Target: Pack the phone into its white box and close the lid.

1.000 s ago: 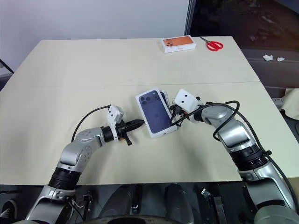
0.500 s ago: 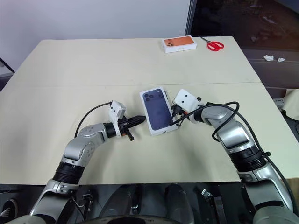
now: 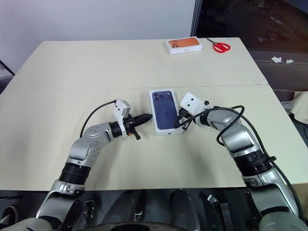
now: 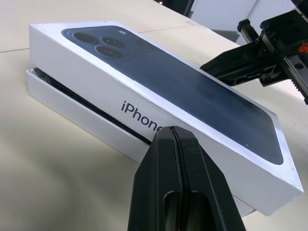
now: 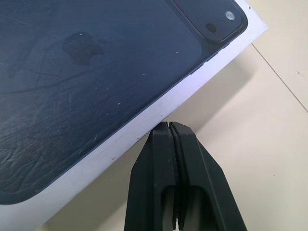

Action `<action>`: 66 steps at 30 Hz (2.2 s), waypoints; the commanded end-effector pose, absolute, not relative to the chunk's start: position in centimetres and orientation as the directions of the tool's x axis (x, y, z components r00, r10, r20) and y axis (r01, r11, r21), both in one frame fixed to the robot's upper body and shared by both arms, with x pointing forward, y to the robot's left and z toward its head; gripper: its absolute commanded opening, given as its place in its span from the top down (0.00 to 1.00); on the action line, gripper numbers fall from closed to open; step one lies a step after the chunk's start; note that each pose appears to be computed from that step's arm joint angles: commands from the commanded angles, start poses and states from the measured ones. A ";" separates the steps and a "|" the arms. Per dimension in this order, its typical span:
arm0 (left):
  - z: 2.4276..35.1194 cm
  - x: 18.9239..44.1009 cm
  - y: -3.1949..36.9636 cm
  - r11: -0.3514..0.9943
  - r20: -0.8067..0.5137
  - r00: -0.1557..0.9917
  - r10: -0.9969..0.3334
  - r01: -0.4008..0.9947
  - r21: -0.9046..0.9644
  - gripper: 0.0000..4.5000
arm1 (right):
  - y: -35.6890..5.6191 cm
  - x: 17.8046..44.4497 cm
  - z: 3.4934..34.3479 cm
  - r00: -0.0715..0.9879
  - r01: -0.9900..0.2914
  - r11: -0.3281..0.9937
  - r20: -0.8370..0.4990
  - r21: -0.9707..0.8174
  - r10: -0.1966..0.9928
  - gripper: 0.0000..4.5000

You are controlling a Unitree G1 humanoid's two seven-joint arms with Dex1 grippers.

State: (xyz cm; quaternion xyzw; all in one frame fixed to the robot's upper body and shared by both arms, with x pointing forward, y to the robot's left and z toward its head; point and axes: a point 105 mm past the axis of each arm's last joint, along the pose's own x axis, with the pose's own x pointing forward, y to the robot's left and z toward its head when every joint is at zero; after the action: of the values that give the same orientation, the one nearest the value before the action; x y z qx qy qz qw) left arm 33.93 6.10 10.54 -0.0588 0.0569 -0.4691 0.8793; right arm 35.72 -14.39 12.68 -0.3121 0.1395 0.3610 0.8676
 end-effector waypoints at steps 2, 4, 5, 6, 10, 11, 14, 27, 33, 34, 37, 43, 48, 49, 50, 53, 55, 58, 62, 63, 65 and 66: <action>11.6 34.0 5.9 0.547 -0.010 0.550 -0.835 0.827 -0.130 1.00 | -13.3 36.1 14.9 0.717 -0.695 0.540 -0.395 -0.476 0.574 0.99; 11.7 34.0 5.9 0.549 -0.009 0.552 -0.834 0.826 -0.128 1.00 | -13.1 36.2 15.0 0.718 -0.692 0.540 -0.389 -0.479 0.577 0.99; 11.7 34.0 5.9 0.550 -0.008 0.554 -0.833 0.825 -0.128 1.00 | -13.1 36.3 15.1 0.718 -0.692 0.540 -0.387 -0.479 0.578 0.99; 11.7 33.9 6.0 0.551 -0.007 0.554 -0.832 0.825 -0.129 1.00 | -13.0 36.3 15.1 0.718 -0.692 0.539 -0.386 -0.479 0.579 0.99; 11.6 34.0 6.2 0.558 -0.010 0.562 -0.827 0.819 -0.134 1.00 | -12.8 36.4 14.9 0.715 -0.696 0.533 -0.393 -0.481 0.578 0.99; 11.6 34.0 6.2 0.559 -0.011 0.563 -0.826 0.818 -0.135 1.00 | -12.8 36.4 14.8 0.714 -0.697 0.531 -0.395 -0.482 0.578 0.99; 11.4 33.9 6.2 0.562 -0.014 0.566 -0.824 0.816 -0.135 1.00 | -12.8 36.1 14.4 0.707 -0.704 0.520 -0.409 -0.483 0.577 0.99; 11.6 34.0 5.4 0.544 -0.013 0.548 -0.836 0.828 -0.136 1.00 | -13.8 36.0 14.3 0.722 -0.690 0.531 -0.420 -0.491 0.550 0.99; 11.3 34.0 5.7 0.551 -0.019 0.554 -0.832 0.822 -0.143 1.00 | -13.4 36.1 14.2 0.721 -0.692 0.532 -0.417 -0.488 0.554 0.99; 11.3 34.0 5.8 0.553 -0.020 0.556 -0.831 0.821 -0.141 1.00 | -13.4 36.1 14.2 0.720 -0.693 0.532 -0.416 -0.487 0.556 0.99; 11.3 34.0 6.0 0.558 -0.022 0.561 -0.828 0.818 -0.141 1.00 | -13.1 36.1 14.2 0.718 -0.694 0.531 -0.414 -0.486 0.559 0.99; 11.2 33.9 6.1 0.565 -0.025 0.568 -0.823 0.812 -0.147 1.00 | -12.9 36.1 13.9 0.711 -0.701 0.522 -0.424 -0.485 0.561 0.99; 10.9 33.8 6.1 0.563 -0.035 0.565 -0.824 0.811 -0.156 1.00 | -13.3 36.1 13.6 0.713 -0.699 0.517 -0.437 -0.493 0.548 0.99; 10.8 33.8 6.1 0.561 -0.039 0.563 -0.826 0.812 -0.159 1.00 | -13.4 36.1 13.6 0.715 -0.698 0.520 -0.437 -0.493 0.546 0.99; 10.8 33.8 6.0 0.560 -0.041 0.561 -0.827 0.813 -0.162 1.00 | -13.5 36.2 13.7 0.716 -0.697 0.521 -0.437 -0.493 0.544 0.99; 10.9 34.0 5.9 0.559 -0.041 0.560 -0.827 0.814 -0.158 1.00 | -13.6 36.1 13.6 0.718 -0.695 0.522 -0.441 -0.494 0.539 0.99; 11.0 34.1 5.8 0.558 -0.039 0.560 -0.828 0.814 -0.159 1.00 | -13.9 36.2 13.5 0.721 -0.692 0.526 -0.445 -0.495 0.531 0.99; 11.0 34.0 5.8 0.557 -0.038 0.558 -0.829 0.816 -0.153 1.00 | -14.0 36.3 13.5 0.726 -0.687 0.528 -0.445 -0.500 0.523 0.99; 10.8 33.7 6.7 0.571 -0.052 0.570 -0.820 0.809 -0.142 1.00 | -14.4 36.5 13.8 0.734 -0.678 0.524 -0.444 -0.515 0.513 0.99; 10.8 33.8 7.2 0.580 -0.055 0.579 -0.814 0.802 -0.140 1.00 | -14.8 36.6 14.0 0.741 -0.671 0.523 -0.443 -0.526 0.505 0.99; 10.9 33.8 8.2 0.597 -0.056 0.596 -0.801 0.791 -0.136 1.00 | -15.5 36.9 14.5 0.758 -0.651 0.528 -0.434 -0.545 0.487 0.99; 11.0 33.8 8.5 0.602 -0.057 0.601 -0.797 0.787 -0.133 1.00 | -15.7 37.0 14.7 0.764 -0.644 0.530 -0.430 -0.551 0.481 0.99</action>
State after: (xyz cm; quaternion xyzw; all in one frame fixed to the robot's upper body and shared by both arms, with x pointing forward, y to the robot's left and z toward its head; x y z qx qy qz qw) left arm 33.85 7.83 9.52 -0.0487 0.0807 -0.4461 0.8900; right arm 36.41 -15.12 12.58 -0.3482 0.1427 0.3417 0.8612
